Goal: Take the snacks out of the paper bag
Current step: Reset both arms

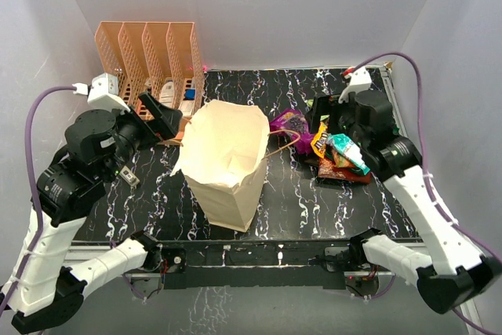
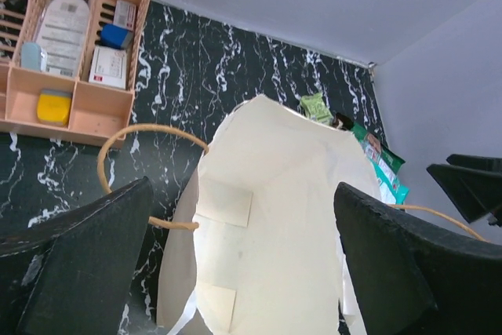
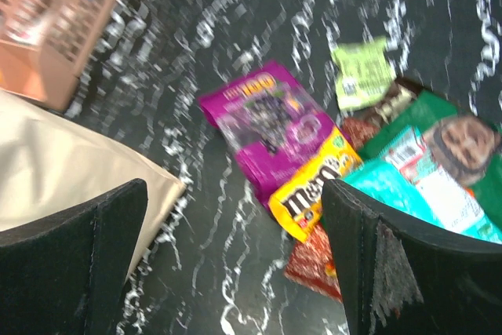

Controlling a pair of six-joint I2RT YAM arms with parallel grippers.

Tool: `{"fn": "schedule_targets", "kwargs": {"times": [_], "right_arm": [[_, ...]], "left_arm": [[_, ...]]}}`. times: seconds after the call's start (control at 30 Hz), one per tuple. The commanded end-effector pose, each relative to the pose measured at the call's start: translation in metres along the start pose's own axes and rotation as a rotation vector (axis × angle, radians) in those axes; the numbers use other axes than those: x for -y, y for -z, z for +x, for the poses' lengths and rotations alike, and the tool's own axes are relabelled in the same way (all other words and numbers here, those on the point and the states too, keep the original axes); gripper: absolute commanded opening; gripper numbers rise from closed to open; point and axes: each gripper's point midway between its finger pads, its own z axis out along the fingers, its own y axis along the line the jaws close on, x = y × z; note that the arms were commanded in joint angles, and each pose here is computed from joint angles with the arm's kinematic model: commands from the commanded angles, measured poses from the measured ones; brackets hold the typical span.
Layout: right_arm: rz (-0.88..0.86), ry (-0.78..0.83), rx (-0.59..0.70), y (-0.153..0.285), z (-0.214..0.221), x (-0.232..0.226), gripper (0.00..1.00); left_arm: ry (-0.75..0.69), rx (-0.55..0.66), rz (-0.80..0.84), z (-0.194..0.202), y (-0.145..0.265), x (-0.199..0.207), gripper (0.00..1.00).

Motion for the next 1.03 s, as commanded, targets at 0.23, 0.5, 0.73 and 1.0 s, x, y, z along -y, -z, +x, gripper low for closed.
{"fn": "schedule_targets", "kwargs": {"times": [0.23, 0.5, 0.73, 1.0], "right_arm": [[-0.142, -0.051, 0.407, 0.094, -0.156, -0.036, 0.98], [-0.243, -0.035, 0.690, 0.204, -0.230, -0.052, 0.98], [-0.224, -0.056, 0.736, 0.223, -0.234, -0.047, 0.98], [-0.175, -0.071, 0.670, 0.207, -0.225, -0.039, 0.98]], "left_arm": [[-0.139, 0.223, 0.109, -0.089, 0.039, 0.032, 0.98], [-0.184, 0.379, 0.209, -0.130, 0.073, 0.048, 0.98], [-0.157, 0.400, 0.212, -0.127, 0.080, 0.042, 0.98], [-0.142, 0.363, 0.220, -0.116, 0.071, 0.044, 0.98]]}}
